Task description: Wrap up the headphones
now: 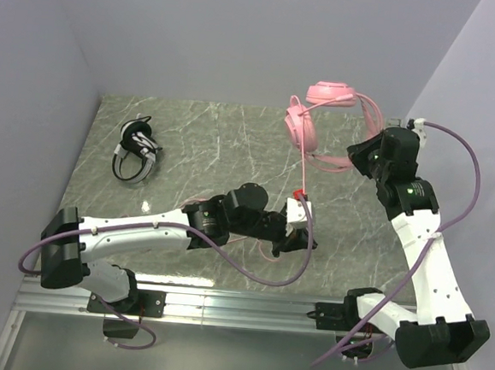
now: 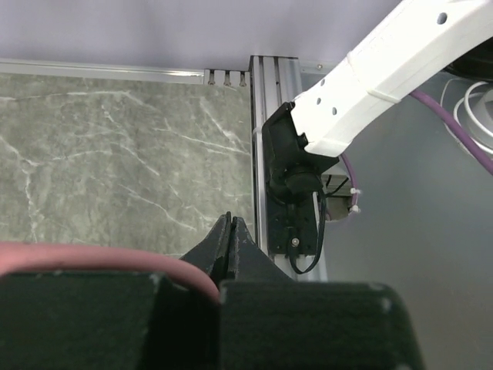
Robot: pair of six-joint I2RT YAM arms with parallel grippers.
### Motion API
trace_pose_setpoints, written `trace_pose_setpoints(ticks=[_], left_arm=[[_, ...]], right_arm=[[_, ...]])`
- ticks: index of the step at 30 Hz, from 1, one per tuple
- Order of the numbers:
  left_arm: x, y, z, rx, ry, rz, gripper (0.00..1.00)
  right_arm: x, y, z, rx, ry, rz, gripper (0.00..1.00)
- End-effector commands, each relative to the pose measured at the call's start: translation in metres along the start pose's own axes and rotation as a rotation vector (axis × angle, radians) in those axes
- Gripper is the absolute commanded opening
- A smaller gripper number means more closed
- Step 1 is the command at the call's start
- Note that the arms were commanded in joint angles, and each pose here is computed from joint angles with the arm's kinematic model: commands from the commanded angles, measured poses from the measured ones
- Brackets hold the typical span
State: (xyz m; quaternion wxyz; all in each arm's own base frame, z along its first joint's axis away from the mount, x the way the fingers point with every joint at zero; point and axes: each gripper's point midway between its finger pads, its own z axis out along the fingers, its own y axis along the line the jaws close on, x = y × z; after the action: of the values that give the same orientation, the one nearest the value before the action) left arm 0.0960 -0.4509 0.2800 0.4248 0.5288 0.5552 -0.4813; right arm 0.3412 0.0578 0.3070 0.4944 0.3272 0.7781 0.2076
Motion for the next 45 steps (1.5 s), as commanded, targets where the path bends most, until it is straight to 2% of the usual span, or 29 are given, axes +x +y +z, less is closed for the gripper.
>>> trace_pose_setpoints(ticks=[1,7,8,17,22,27,31,36,37,38,39,43,44,45], left_arm=[[-0.006,-0.023,-0.004,0.089,-0.012,0.006,0.0],[-0.001,-0.051,-0.001,0.173,0.036,0.027,0.0],[-0.002,-0.05,0.0,0.17,0.032,0.067,0.0],[0.01,-0.036,0.008,0.09,0.107,0.021,0.0],[0.011,-0.047,0.007,0.151,0.107,0.018,0.0],[0.01,-0.052,0.016,0.169,0.066,-0.084,0.0],[0.008,-0.035,0.025,0.059,0.029,-0.201,0.0],[0.011,-0.033,0.03,0.137,0.014,-0.417,0.0],[0.012,-0.04,0.028,0.203,0.02,-0.465,0.0],[0.003,-0.032,0.025,0.221,-0.016,-0.541,0.0],[0.012,-0.032,0.024,0.239,-0.009,-0.579,0.0],[0.019,-0.031,0.02,0.223,-0.027,-0.667,0.0],[0.009,-0.029,0.018,0.245,-0.076,-0.67,0.0],[0.02,-0.031,0.016,0.254,-0.067,-0.708,0.0]], right_arm=[[-0.057,0.038,-0.008,-0.122,-0.189,0.134,0.0],[-0.062,0.027,0.004,-0.088,-0.186,0.117,0.0],[-0.06,0.023,0.007,-0.075,-0.185,0.111,0.0],[-0.043,0.005,0.011,-0.05,-0.155,0.07,0.0],[-0.051,-0.004,0.009,-0.067,-0.151,0.101,0.0],[-0.078,-0.014,0.011,-0.059,-0.163,0.153,0.0],[-0.089,-0.003,0.003,-0.09,-0.179,0.162,0.0],[-0.097,0.003,-0.005,-0.13,-0.199,0.182,0.0],[-0.099,0.002,-0.007,-0.133,-0.204,0.187,0.0],[-0.102,0.004,-0.009,-0.14,-0.21,0.188,0.0],[-0.102,0.006,-0.012,-0.15,-0.208,0.192,0.0],[-0.107,0.012,-0.02,-0.169,-0.221,0.19,0.0],[-0.107,0.011,-0.02,-0.165,-0.219,0.191,0.0],[-0.109,0.011,-0.021,-0.163,-0.221,0.191,0.0]])
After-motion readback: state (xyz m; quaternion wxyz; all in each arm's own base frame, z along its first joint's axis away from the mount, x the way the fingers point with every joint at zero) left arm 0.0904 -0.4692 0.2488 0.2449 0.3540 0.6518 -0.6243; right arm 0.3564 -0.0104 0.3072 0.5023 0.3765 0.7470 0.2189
